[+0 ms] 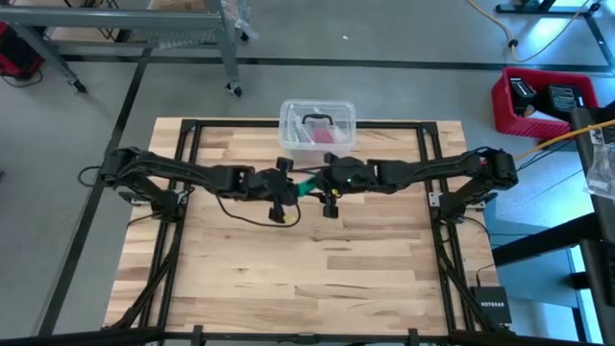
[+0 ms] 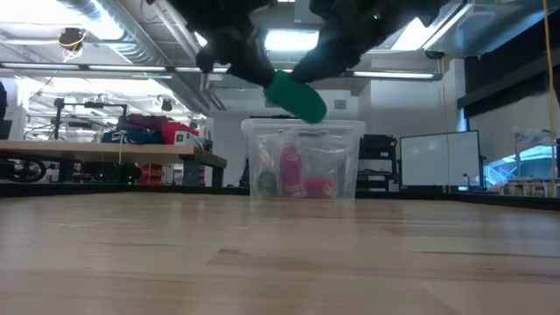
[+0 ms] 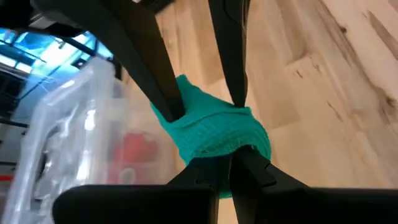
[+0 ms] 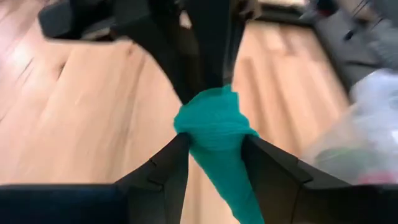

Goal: Roll bandage
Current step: Roll the green bandage

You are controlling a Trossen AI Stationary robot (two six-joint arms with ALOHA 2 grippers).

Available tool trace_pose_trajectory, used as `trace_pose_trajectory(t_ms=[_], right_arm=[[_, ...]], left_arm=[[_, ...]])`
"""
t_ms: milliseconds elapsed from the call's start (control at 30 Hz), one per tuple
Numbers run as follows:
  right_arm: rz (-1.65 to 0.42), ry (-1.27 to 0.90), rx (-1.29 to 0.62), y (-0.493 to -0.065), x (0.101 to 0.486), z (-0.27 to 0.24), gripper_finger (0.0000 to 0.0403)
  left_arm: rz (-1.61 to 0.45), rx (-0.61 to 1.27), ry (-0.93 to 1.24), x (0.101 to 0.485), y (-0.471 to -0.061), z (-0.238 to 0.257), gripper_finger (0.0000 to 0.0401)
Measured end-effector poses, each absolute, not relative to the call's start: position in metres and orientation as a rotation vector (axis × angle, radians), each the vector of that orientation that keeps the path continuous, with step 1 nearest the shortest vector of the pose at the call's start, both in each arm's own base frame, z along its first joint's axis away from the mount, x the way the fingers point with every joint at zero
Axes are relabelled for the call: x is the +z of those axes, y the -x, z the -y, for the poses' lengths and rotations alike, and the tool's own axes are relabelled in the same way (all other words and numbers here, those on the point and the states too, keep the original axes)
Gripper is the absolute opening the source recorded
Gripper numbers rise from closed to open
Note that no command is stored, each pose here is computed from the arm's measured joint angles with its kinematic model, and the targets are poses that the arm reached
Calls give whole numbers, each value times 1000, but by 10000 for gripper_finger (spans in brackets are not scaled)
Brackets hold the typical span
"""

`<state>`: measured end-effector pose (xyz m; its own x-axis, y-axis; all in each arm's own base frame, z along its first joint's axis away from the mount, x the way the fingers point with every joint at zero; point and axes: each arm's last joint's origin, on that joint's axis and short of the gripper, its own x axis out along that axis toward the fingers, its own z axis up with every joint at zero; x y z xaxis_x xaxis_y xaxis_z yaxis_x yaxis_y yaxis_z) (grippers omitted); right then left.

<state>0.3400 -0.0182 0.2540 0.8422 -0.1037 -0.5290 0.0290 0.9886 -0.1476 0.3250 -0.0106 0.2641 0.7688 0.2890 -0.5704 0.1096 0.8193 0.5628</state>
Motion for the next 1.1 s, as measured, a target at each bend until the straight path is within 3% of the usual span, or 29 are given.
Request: trace_pose_trajectory(t_ms=[300,1100], right_arm=[[-666,150,138,-345,230,13,161],[-624,164,17,-314,273,14,161]], left_arm=[[-741,16,-596,245,-334,16,13],[-789,111,-426,244,-330,15,13]])
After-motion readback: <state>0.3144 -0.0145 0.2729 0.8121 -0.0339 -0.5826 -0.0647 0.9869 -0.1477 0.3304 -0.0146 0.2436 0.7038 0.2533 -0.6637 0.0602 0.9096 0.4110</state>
